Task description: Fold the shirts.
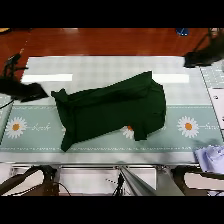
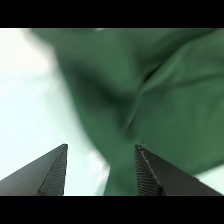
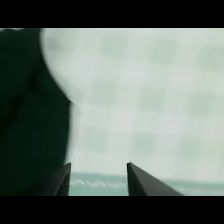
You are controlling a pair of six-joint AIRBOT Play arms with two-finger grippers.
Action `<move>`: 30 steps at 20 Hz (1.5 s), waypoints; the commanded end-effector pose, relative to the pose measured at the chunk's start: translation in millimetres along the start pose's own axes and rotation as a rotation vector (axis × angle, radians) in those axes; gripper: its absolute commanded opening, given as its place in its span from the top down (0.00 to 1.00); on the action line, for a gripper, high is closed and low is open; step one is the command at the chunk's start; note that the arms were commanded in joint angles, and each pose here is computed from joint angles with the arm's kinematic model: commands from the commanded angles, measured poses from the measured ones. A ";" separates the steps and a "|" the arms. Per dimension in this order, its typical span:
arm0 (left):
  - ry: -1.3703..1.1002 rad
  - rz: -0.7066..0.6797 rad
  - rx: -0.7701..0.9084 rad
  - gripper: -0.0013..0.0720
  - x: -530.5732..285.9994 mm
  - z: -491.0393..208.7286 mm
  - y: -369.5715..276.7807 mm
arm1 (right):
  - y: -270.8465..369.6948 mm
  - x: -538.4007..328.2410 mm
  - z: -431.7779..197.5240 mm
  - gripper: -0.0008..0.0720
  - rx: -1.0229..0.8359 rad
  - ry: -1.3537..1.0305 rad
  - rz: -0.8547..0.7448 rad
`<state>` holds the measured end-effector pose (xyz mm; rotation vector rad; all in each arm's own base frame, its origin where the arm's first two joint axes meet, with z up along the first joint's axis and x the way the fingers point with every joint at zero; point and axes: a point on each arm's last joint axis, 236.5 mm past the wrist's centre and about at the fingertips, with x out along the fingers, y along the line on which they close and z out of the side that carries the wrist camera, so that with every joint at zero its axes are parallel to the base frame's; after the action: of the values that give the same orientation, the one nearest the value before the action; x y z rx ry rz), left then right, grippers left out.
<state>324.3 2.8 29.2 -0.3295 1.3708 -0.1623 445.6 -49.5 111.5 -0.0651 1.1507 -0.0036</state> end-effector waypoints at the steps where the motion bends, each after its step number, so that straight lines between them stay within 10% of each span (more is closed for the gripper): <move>1: 0.217 0.007 -0.111 0.22 2.1 -69.8 14.5 | -37.1 -8.3 -50.7 0.24 0.113 0.105 0.011; 4: 0.325 -0.019 -0.106 0.07 25.3 -121.8 13.5 | -20.5 17.9 -87.6 0.24 0.186 0.145 0.167; 24: 0.525 -0.181 -0.020 0.08 121.8 -200.1 -19.5 | 24.7 58.9 -139.6 0.24 0.214 0.238 0.354; 25: 0.532 -0.193 -0.017 0.16 127.2 -200.5 -25.7 | 25.0 58.1 -139.9 0.24 0.213 0.239 0.355; 28: 0.563 -0.221 -0.013 0.93 134.6 -205.3 -37.3 | 24.5 55.1 -139.1 0.24 0.210 0.232 0.350; 30: 0.575 -0.227 -0.009 0.96 132.8 -207.4 -37.6 | 17.4 56.6 -143.9 0.24 0.196 0.246 0.319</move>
<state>151.9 -95.0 -112.8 -0.4693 1.8865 -0.4479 341.2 -35.1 1.9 0.3285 1.3748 0.1793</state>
